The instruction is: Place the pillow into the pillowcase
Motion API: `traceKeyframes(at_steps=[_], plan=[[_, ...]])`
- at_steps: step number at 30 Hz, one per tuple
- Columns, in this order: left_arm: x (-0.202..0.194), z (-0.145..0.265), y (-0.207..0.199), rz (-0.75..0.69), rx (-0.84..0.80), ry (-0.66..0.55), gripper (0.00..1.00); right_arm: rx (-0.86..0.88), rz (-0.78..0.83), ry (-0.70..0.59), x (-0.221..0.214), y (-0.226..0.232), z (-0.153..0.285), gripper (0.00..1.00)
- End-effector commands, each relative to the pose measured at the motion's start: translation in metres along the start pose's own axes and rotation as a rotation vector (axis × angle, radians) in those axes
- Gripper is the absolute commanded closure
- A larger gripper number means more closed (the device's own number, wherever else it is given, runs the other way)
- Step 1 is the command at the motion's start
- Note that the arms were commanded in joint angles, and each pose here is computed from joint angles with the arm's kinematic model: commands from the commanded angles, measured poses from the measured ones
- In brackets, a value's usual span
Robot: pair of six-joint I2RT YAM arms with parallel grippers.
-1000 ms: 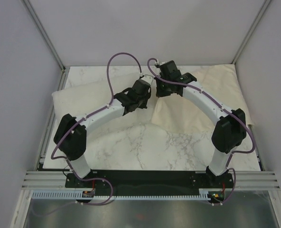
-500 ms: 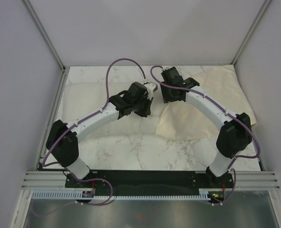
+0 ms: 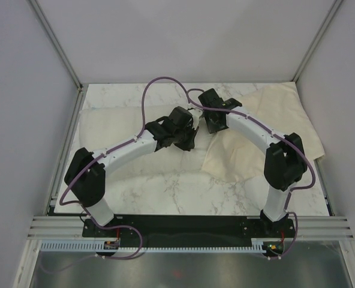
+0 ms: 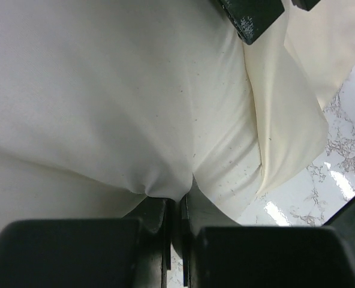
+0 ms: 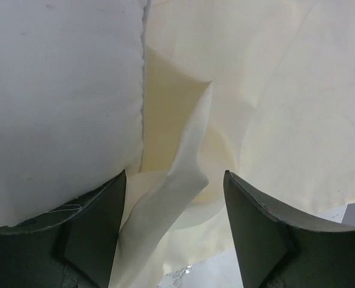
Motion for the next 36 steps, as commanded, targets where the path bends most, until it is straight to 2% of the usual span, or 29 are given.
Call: traceKeyframes(at_steps=[1,3,6,7,8,9,17,19,20,21,24,27,29,31,35,36], plan=[[-0.039,-0.006,-0.013,0.006,-0.041,0.169,0.98,-0.103,-0.021,-0.027,0.015,-0.012,-0.013,0.26],[-0.040,-0.008,-0.014,0.008,-0.046,0.174,0.98,-0.110,-0.032,-0.019,0.015,-0.013,-0.021,0.35],[-0.041,-0.010,-0.015,0.008,-0.057,0.183,0.98,-0.106,-0.063,-0.009,0.016,-0.015,-0.037,0.66],[-0.042,-0.010,-0.016,0.005,-0.063,0.188,0.98,-0.099,-0.072,-0.013,0.020,-0.014,-0.040,0.89],[-0.043,-0.010,-0.018,0.002,-0.076,0.194,0.98,-0.100,-0.078,-0.015,0.022,-0.015,-0.041,0.96],[-0.043,-0.010,-0.019,-0.004,-0.083,0.196,0.98,-0.102,-0.089,-0.029,0.028,-0.017,-0.039,1.00],[-0.037,0.009,-0.026,-0.012,-0.097,0.203,0.98,-0.127,-0.249,-0.248,0.066,-0.043,0.003,1.00],[-0.028,0.020,-0.025,-0.005,-0.058,0.201,0.93,-0.116,-0.276,-0.286,0.072,-0.047,0.012,1.00],[-0.022,0.024,-0.017,0.003,0.013,0.182,0.88,-0.112,-0.284,-0.292,0.073,-0.047,0.013,1.00],[-0.019,0.034,-0.013,0.007,0.060,0.189,0.70,-0.102,-0.288,-0.295,0.072,-0.046,0.014,1.00],[0.004,0.059,0.000,0.017,0.197,0.118,0.43,-0.080,-0.299,-0.293,0.069,-0.043,0.014,1.00],[0.039,0.083,-0.003,0.011,0.230,0.022,0.34,-0.052,-0.320,-0.302,0.065,-0.038,0.013,1.00],[0.055,0.082,-0.002,0.003,0.260,-0.001,0.34,-0.027,-0.339,-0.314,0.065,-0.034,0.013,1.00],[0.090,0.092,-0.002,0.006,0.268,-0.080,0.34,-0.006,-0.351,-0.324,0.063,-0.030,0.013,1.00],[0.140,0.066,0.021,0.078,0.272,-0.148,0.35,0.021,-0.378,-0.337,0.060,-0.027,0.013,1.00],[0.157,0.048,0.035,0.099,0.273,-0.158,0.36,0.021,-0.393,-0.338,0.058,-0.027,0.013,1.00]])
Point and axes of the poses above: each gripper's point midway between its finger pads, its own z axis back along the fingers, its own y axis along the line the jaws close on, x = y × z, the point moved 3 cm from there along z, back along the fingers, and after that the axes turned 8 degrees about z, right-handed, at the moved point
